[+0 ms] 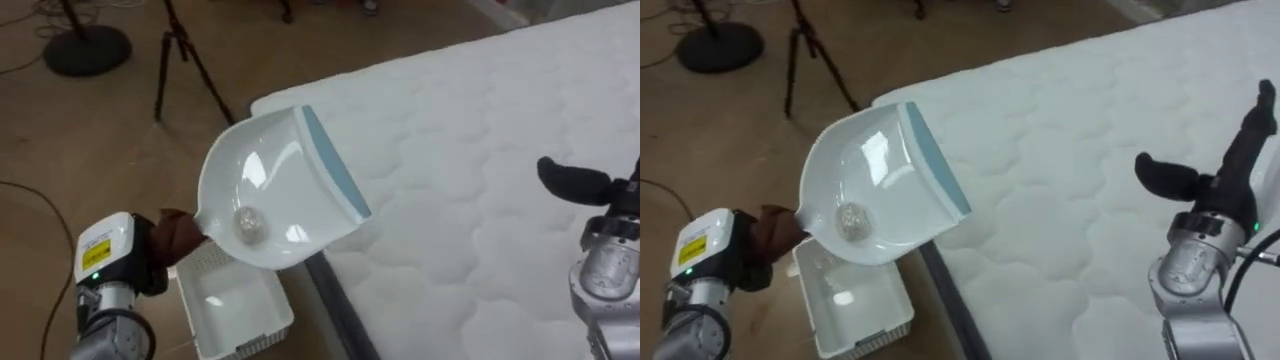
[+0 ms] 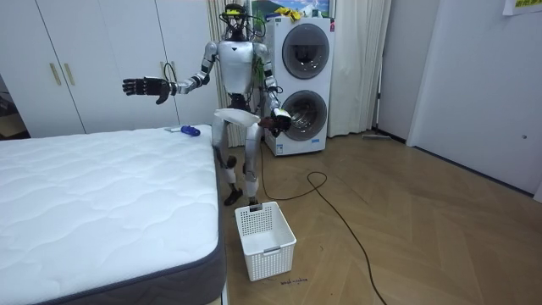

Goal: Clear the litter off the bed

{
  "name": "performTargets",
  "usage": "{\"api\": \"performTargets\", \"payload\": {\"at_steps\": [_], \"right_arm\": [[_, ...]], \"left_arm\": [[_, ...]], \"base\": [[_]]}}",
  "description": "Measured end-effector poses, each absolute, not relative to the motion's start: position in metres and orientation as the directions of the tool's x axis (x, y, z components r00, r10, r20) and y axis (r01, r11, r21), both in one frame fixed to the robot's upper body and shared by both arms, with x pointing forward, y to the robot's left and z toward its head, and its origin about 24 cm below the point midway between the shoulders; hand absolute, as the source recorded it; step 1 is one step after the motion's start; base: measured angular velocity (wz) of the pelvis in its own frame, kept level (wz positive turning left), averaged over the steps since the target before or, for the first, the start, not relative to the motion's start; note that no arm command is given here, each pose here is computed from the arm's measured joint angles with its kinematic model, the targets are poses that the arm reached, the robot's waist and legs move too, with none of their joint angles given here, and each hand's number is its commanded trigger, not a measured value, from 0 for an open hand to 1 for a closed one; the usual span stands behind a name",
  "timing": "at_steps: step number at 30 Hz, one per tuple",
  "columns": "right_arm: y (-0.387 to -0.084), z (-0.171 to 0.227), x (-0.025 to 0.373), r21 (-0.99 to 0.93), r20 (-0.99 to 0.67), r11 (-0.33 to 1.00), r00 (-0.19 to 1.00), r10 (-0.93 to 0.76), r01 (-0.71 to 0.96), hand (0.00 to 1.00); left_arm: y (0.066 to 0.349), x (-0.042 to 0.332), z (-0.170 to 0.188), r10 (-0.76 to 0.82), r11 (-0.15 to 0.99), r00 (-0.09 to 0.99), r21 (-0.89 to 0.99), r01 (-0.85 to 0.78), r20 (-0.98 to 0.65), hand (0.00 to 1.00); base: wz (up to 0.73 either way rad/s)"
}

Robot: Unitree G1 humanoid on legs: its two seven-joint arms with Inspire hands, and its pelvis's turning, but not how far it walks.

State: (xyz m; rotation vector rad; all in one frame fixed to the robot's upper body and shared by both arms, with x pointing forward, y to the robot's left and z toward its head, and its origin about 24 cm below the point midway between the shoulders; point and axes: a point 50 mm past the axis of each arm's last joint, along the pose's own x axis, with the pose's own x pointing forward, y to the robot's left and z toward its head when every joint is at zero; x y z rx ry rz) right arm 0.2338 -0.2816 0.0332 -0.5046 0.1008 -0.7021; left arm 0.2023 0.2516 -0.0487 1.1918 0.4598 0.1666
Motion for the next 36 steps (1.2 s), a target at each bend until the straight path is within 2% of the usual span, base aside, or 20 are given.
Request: {"api": "performTargets", "payload": {"at_steps": [6, 13, 21, 25, 36], "right_arm": [[-0.278, 0.022, 0.228, -0.432, -0.011, 0.709, 0.783, -0.622, 0.557, 0.0], [-0.272, 0.019, 0.228, -0.418, -0.016, 0.727, 0.796, -0.605, 0.544, 0.0], [-0.269, 0.011, 0.226, -0.409, -0.075, 0.763, 0.815, -0.574, 0.5, 0.0], [-0.27, 0.005, 0.224, -0.416, -0.107, 0.775, 0.821, -0.561, 0.475, 0.0], [-0.27, 0.004, 0.224, -0.418, -0.125, 0.799, 0.843, -0.523, 0.433, 0.0]], "left_arm": [[0.25, 0.207, -0.045, 0.347, 0.363, 0.906, 0.926, 0.108, -0.242, 1.0], [0.248, 0.212, -0.036, 0.33, 0.356, 0.921, 0.931, 0.081, -0.207, 1.0], [0.248, 0.211, -0.038, 0.317, 0.373, 0.915, 0.92, 0.123, -0.251, 1.0], [0.246, 0.212, -0.039, 0.298, 0.402, 0.916, 0.905, 0.136, -0.27, 1.0], [0.253, 0.224, -0.028, 0.268, 0.352, 0.93, 0.924, 0.151, -0.254, 1.0]], "base": [[0.9], [0.36], [0.21], [0.58], [0.68]]}}
